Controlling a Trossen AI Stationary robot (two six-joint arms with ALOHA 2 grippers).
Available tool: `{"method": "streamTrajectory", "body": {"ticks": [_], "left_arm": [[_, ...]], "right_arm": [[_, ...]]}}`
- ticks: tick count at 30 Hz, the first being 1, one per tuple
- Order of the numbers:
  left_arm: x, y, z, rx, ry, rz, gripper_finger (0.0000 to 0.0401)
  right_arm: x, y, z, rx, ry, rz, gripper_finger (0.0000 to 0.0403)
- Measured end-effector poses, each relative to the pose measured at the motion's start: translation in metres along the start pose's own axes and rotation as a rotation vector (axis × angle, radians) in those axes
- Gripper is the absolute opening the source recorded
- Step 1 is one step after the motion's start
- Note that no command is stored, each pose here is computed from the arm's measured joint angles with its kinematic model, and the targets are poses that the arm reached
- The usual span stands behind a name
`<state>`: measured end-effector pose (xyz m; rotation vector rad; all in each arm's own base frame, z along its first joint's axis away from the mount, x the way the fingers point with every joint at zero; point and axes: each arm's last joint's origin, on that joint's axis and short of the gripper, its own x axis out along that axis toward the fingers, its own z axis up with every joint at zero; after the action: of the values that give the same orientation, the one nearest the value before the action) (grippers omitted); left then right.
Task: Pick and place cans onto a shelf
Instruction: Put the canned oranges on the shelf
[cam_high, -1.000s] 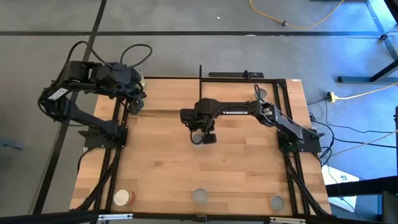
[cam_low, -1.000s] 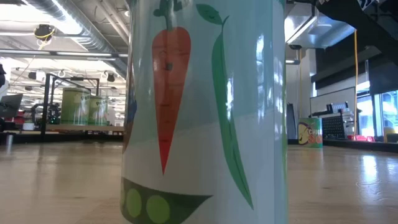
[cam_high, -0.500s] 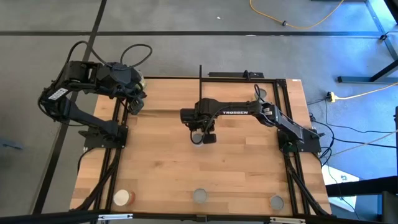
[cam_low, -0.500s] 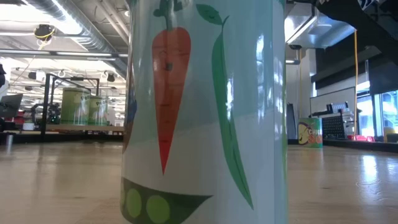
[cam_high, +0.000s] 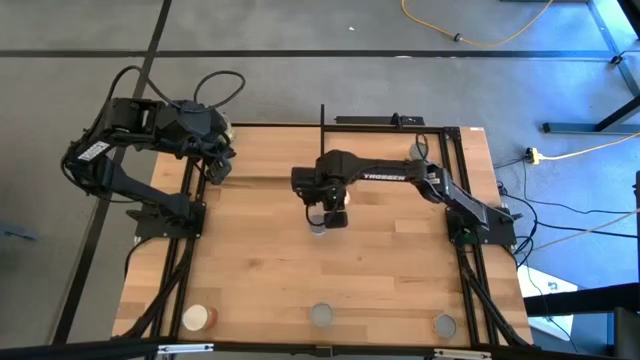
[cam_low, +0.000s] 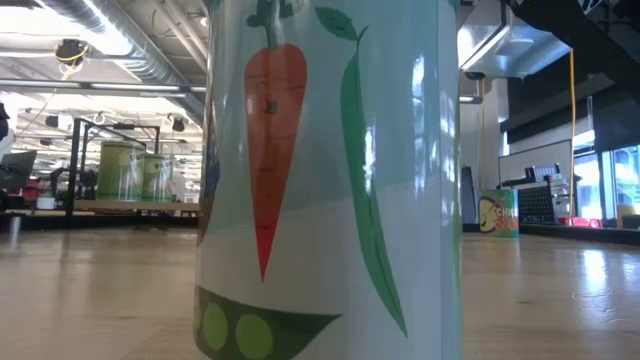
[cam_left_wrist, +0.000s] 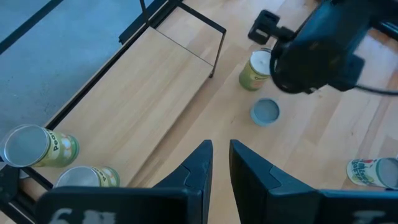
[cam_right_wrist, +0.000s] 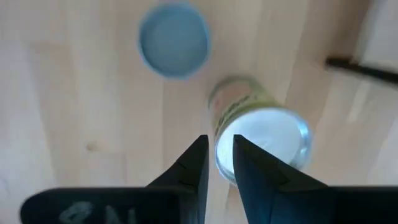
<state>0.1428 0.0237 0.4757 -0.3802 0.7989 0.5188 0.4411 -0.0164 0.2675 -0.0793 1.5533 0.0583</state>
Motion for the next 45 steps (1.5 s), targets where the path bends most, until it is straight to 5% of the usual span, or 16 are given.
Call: {"method": "streamTrajectory", "body": {"ticks": [7,16,23,31,45], "left_arm": [[0.0,-0.001,0.0,0.054,0.015,-0.037,0.0047],[0.028,-0.026,0.018,0.561,0.011,-0.178,0.0047],[0.072,-0.054,0.037,0.909,0.001,-0.328,0.0047],[0.143,-0.092,0.06,1.029,-0.054,-0.416,0.0047],[0.297,-0.126,0.044,1.147,0.221,-0.398,0.0047]], "right_arm": [[-0.058,0.005,-0.021,0.067,-0.155,0.056,0.0076],[-0.171,0.016,-0.098,0.243,-0.501,0.119,0.0076],[-0.236,0.031,-0.164,0.193,-0.791,0.132,0.0076],[-0.266,0.035,-0.215,0.134,-0.932,0.107,0.0076],[-0.268,0.037,-0.241,0.015,-0.895,0.047,0.0076]]}}
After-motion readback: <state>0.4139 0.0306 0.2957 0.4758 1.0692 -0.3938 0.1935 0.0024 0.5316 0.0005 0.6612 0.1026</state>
